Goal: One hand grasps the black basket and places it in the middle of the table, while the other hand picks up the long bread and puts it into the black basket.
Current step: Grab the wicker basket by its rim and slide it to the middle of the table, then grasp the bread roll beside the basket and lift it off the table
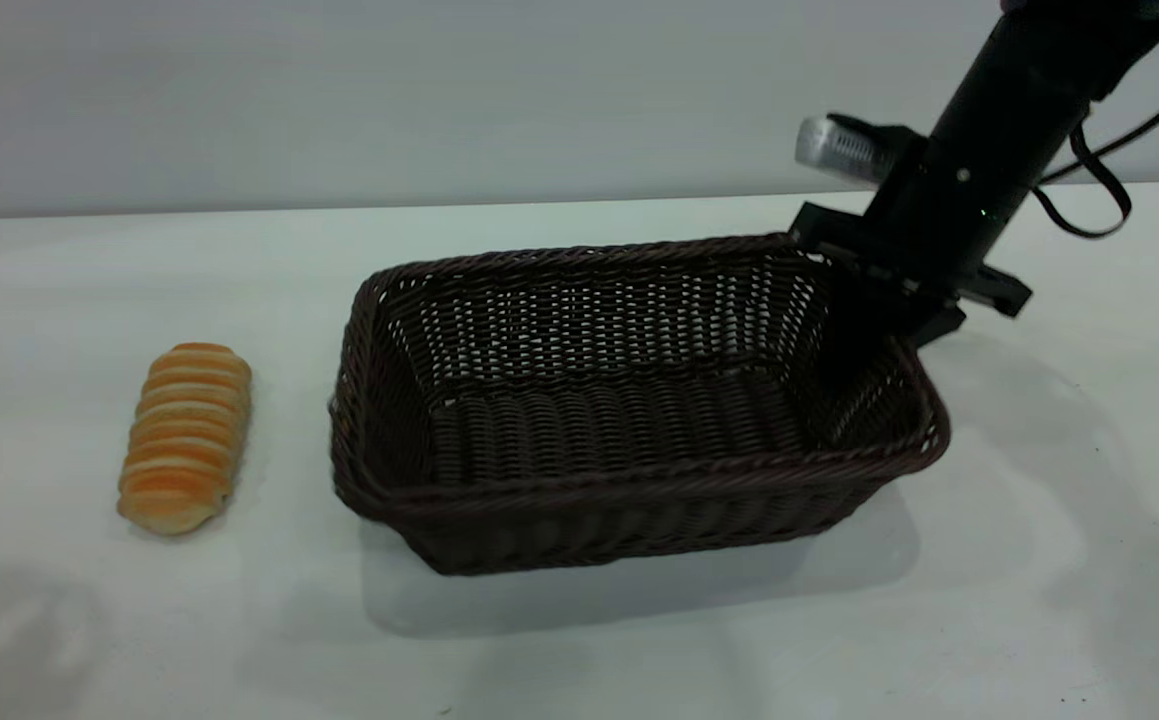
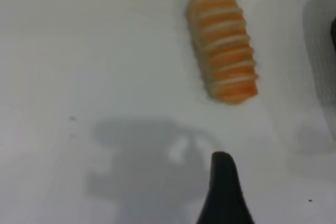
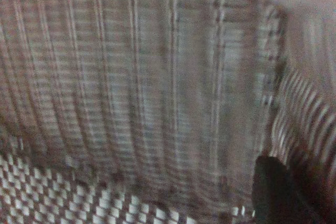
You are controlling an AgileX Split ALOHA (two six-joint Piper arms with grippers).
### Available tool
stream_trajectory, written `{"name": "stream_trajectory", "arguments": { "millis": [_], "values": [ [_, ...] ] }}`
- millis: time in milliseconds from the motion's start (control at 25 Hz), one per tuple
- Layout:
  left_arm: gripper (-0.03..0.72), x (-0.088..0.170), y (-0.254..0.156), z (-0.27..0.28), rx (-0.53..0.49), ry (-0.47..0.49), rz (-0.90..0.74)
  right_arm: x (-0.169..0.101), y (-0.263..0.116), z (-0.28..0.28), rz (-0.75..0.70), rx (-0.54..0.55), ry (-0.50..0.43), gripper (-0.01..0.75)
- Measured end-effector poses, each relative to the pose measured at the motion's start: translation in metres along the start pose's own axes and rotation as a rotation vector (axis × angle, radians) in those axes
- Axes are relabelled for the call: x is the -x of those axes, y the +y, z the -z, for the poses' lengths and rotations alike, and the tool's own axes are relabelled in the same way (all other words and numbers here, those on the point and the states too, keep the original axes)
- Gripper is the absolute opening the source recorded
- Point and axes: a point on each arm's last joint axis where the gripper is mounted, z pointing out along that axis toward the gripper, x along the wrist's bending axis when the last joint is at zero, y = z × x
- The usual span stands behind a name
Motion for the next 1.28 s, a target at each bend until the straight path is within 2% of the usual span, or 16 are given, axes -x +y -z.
{"name": "stream_trajectory", "arguments": {
  "millis": [120, 200, 360, 480, 720, 840, 960, 1120, 1280],
  "values": [
    [0.568, 0.001, 0.003, -0.031, -0.068, -0.045, 0.009, -0.003, 0.008, 0.009, 0.032, 0.028, -0.012, 0.293],
    [0.568, 0.001, 0.004, -0.049, -0.090, -0.066, 0.019, -0.006, 0.011, 0.015, 0.059, 0.014, -0.022, 0.368],
    [0.568, -0.001, 0.007, -0.085, -0.114, -0.073, 0.046, -0.011, 0.013, 0.037, 0.134, -0.052, -0.082, 0.461],
    [0.568, -0.004, 0.004, -0.113, -0.141, -0.056, 0.055, -0.020, 0.016, 0.070, 0.188, -0.011, -0.162, 0.471],
    [0.568, 0.000, 0.007, -0.164, -0.209, -0.052, 0.046, -0.053, 0.002, 0.170, 0.241, 0.173, -0.311, 0.443],
    [0.568, 0.003, 0.009, -0.186, -0.245, -0.057, 0.034, -0.077, -0.017, 0.217, 0.264, 0.277, -0.306, 0.429],
    [0.568, 0.003, 0.013, -0.201, -0.258, -0.058, 0.033, -0.100, -0.049, 0.250, 0.289, 0.336, -0.272, 0.429],
    [0.568, 0.004, 0.019, -0.218, -0.256, -0.059, 0.042, -0.124, -0.107, 0.270, 0.346, 0.341, -0.240, 0.429],
    [0.568, 0.014, 0.019, -0.241, -0.269, -0.068, 0.039, -0.134, -0.166, 0.274, 0.386, 0.322, -0.216, 0.429]
  ]
}}
